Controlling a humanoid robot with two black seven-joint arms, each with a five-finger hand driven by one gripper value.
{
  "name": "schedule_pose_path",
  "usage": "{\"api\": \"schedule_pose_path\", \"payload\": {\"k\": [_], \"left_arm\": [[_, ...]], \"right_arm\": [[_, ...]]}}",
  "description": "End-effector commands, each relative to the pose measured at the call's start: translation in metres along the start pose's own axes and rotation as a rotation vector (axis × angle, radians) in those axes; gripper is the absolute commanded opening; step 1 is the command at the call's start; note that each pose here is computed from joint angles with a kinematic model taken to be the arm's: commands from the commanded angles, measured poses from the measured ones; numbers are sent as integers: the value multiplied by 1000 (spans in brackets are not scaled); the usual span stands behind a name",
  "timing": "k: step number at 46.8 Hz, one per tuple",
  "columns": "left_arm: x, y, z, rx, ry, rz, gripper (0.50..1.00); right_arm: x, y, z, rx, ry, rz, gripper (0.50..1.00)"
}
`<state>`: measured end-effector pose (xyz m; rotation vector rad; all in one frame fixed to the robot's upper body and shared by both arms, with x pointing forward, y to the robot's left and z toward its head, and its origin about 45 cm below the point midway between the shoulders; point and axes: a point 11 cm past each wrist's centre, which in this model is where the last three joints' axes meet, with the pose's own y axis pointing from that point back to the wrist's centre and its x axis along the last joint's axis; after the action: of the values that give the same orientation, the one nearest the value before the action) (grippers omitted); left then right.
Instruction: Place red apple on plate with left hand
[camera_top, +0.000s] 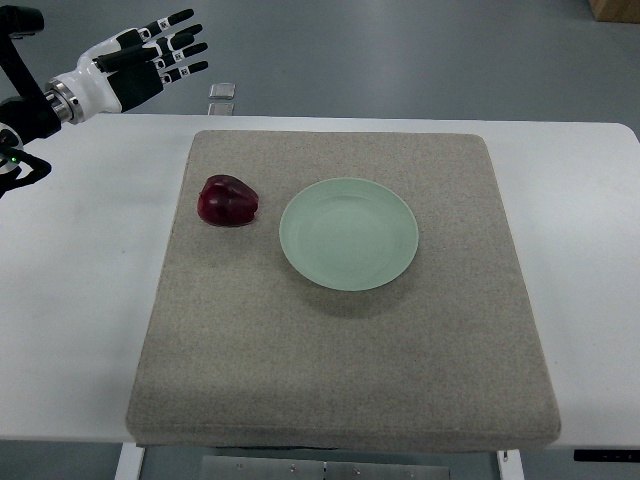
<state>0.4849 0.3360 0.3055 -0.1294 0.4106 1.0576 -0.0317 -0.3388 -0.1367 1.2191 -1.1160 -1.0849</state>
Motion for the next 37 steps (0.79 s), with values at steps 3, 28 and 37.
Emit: {"api": "schedule_pose_path", "payload": {"k": [3,28,37], "left_arm": [[1,0,-1,-1,2,4,996],[8,6,-1,9,-20,12,996],[16,18,6,91,-237,18,996]], "right_arm": [[0,0,0,0,0,0,962],[0,0,0,0,0,0,964],[0,0,0,0,0,0,964]]}}
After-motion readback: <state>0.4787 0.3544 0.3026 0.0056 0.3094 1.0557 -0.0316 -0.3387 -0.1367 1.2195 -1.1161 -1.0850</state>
